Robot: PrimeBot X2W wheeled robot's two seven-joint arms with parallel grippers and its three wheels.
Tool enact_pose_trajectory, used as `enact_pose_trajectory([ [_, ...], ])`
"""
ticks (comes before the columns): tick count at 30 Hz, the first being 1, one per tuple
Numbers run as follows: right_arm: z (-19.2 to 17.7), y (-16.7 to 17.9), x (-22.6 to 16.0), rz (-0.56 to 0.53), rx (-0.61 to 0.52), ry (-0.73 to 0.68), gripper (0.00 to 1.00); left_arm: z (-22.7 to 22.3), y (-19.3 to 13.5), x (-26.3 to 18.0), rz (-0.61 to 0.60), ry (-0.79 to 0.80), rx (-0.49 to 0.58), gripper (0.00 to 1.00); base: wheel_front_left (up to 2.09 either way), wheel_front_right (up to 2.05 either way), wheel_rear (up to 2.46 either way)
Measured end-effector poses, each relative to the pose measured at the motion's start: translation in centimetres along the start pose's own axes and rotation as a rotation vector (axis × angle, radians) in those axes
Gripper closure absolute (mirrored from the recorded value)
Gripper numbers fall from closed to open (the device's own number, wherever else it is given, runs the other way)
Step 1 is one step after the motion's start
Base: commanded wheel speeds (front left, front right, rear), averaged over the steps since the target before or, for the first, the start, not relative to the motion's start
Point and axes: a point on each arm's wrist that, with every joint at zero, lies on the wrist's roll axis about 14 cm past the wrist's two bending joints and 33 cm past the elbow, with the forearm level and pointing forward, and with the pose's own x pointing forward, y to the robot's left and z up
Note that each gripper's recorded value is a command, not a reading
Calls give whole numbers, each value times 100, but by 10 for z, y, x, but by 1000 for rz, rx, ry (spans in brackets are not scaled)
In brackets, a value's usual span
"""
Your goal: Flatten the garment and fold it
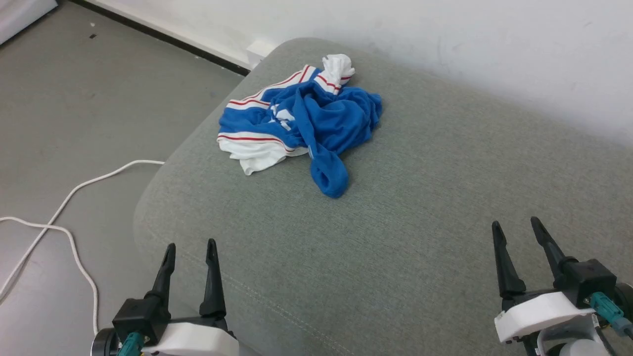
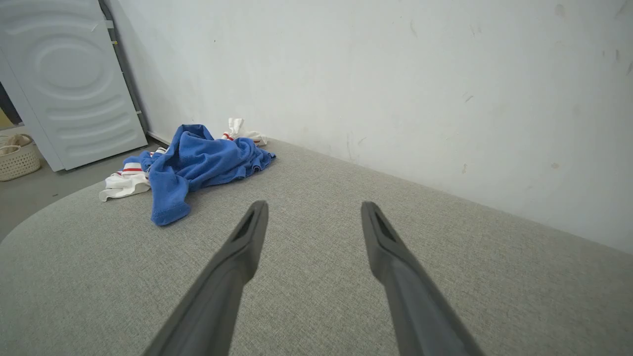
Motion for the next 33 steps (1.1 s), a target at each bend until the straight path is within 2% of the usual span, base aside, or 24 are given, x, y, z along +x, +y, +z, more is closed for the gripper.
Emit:
enact_pose_trajectory([
  [18,-2,19,13,57,11,-16,0,7,26,-14,84,-37,-6,0,0,0,0],
  [26,0,17,12,51,6,-19,0,6,25,-14,77,-36,-11,0,0,0,0],
  [32,-3,12,11,36,10,-14,0,26,17,-5,64,-93,-166,0,0,0,0],
  [33,-3,10,11,32,11,-15,0,34,12,0,42,-120,-162,0,0,0,0],
])
